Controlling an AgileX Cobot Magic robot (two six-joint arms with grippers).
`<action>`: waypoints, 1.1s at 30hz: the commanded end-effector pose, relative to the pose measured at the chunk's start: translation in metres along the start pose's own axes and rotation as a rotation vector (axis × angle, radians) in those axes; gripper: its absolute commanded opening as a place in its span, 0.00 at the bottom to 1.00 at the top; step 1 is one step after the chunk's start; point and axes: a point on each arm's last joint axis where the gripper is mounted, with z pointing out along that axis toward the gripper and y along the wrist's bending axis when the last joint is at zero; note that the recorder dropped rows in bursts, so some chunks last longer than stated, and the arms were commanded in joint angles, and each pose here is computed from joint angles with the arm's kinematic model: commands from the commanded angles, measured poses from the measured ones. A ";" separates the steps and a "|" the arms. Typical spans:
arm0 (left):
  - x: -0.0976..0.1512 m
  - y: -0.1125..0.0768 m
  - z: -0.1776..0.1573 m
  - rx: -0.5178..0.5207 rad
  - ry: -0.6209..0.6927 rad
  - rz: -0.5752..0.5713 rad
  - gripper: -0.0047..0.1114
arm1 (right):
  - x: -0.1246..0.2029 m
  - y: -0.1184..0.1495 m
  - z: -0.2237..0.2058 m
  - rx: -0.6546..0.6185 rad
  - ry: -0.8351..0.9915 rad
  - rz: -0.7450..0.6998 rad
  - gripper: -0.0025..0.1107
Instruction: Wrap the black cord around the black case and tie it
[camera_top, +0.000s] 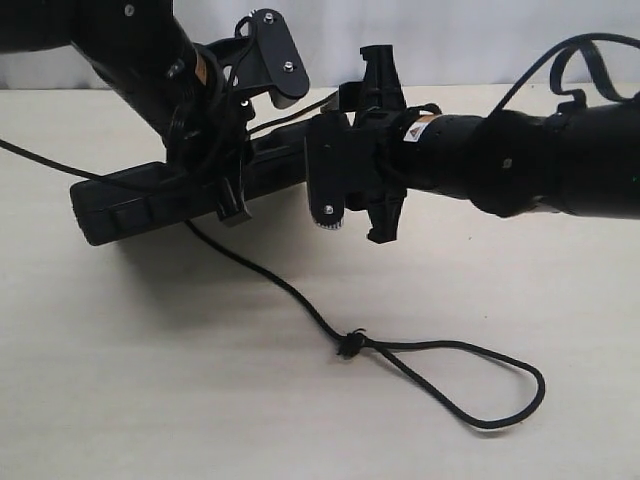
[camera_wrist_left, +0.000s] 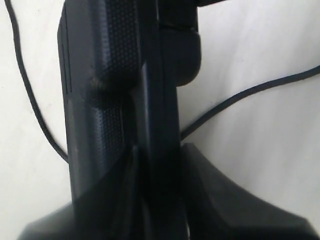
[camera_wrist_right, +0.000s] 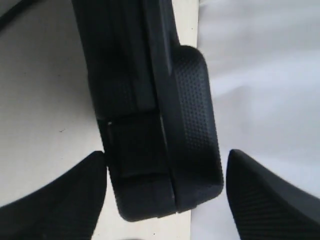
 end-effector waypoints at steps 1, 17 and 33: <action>-0.011 -0.001 -0.005 -0.007 -0.084 -0.008 0.04 | -0.003 -0.014 -0.005 0.079 -0.005 0.064 0.57; -0.011 -0.002 -0.005 -0.002 -0.075 -0.008 0.04 | 0.003 -0.002 0.015 0.082 0.034 0.099 0.81; -0.011 -0.002 -0.005 -0.004 -0.082 -0.010 0.12 | 0.005 0.016 0.029 -0.010 0.044 0.090 0.06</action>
